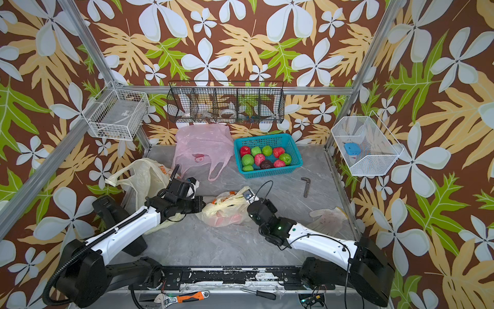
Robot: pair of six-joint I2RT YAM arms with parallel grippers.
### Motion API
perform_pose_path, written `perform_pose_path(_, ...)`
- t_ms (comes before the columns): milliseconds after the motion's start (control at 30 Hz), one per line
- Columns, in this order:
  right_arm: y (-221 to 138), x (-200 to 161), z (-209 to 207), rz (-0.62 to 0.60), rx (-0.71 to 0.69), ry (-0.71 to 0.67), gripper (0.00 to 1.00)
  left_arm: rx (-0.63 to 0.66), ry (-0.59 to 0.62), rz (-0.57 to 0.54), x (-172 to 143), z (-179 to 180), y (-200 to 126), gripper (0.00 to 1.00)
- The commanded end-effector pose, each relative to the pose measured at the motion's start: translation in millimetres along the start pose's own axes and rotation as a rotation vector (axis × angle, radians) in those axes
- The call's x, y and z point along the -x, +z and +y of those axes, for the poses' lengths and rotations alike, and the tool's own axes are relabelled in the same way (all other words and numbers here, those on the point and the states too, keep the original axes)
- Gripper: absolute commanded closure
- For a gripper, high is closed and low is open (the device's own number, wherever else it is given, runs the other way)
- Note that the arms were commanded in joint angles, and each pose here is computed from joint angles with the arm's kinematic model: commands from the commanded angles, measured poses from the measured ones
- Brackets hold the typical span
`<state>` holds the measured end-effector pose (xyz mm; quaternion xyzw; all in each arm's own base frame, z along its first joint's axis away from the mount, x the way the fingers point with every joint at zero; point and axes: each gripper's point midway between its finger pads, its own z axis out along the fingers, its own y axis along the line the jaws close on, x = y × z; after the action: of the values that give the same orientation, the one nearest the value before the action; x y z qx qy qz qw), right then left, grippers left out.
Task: Untie the knot of a plastic bag & take out the apple
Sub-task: Untie the plastic bag at the center of the board.
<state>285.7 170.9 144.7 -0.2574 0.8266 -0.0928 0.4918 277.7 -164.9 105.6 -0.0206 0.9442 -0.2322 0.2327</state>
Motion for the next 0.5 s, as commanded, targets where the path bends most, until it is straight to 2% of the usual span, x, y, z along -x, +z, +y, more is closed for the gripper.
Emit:
perform_pose_path(0,-5.3,-0.9,-3.3,-0.001,0.061,0.183,0.78,-0.065,-0.051,-0.025,-1.0,-5.0,5.9,1.00)
perform_pose_path(67,-14.2,3.9,-1.6,0.001,0.104,0.237,0.70,-0.094,-0.081,-0.025,-4.6,-6.8,8.4,1.00)
perform_pose_path(167,-29.0,17.3,4.9,-0.029,0.196,0.280,0.46,-0.102,-0.094,-0.052,-2.8,-6.2,8.1,1.00)
perform_pose_path(233,-41.6,29.3,11.3,-0.072,0.254,0.263,0.42,-0.095,-0.088,-0.070,0.0,-5.2,6.8,1.00)
perform_pose_path(367,-76.8,66.9,28.5,-0.180,0.331,0.128,0.37,-0.055,-0.086,-0.073,6.6,-3.0,3.5,1.00)
perform_pose_path(467,-85.4,81.8,40.5,-0.171,0.363,0.017,0.31,-0.089,-0.088,-0.092,13.6,-11.3,-0.1,1.00)
